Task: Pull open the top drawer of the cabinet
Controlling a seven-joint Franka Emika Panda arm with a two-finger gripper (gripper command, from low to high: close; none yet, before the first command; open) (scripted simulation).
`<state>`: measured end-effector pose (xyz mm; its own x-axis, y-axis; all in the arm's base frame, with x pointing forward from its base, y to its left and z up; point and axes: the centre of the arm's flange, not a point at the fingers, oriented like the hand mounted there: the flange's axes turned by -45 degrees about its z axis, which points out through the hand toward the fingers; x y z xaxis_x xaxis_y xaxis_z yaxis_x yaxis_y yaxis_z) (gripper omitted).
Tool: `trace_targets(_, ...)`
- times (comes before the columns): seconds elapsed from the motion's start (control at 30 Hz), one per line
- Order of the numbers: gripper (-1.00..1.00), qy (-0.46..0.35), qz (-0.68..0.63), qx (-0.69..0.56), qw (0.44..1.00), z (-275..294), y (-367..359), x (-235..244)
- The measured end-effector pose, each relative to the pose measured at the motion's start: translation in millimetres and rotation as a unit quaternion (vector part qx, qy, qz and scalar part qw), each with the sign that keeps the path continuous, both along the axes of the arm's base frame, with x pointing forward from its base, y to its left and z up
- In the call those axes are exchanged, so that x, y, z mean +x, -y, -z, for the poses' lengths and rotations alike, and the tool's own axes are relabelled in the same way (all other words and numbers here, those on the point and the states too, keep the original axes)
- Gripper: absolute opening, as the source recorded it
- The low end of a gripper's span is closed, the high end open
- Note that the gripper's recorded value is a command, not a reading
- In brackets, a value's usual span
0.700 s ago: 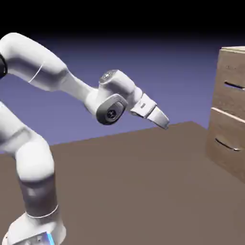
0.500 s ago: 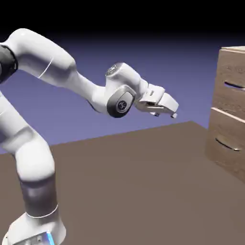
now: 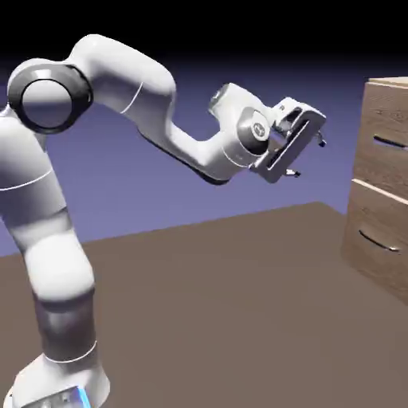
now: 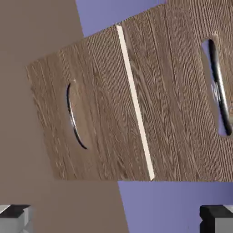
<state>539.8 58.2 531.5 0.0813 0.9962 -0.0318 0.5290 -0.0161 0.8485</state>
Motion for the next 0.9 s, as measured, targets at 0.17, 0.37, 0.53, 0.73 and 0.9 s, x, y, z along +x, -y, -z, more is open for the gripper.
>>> trace_targets(0.17,0.00,0.013,-0.078,-0.156,0.985,-1.1,-7.2,30.2)
trace_targets(0.37,0.00,0.024,-0.160,-0.343,0.925,3.6,-13.2,64.9)
trace_targets(0.53,0.00,0.028,-0.216,-0.494,0.842,11.4,-16.1,92.8)
trace_targets(0.73,0.00,0.025,-0.267,-0.658,0.704,23.8,-17.7,124.7)
trace_targets(0.9,0.00,0.016,-0.294,-0.774,0.561,35.1,-18.2,149.9)
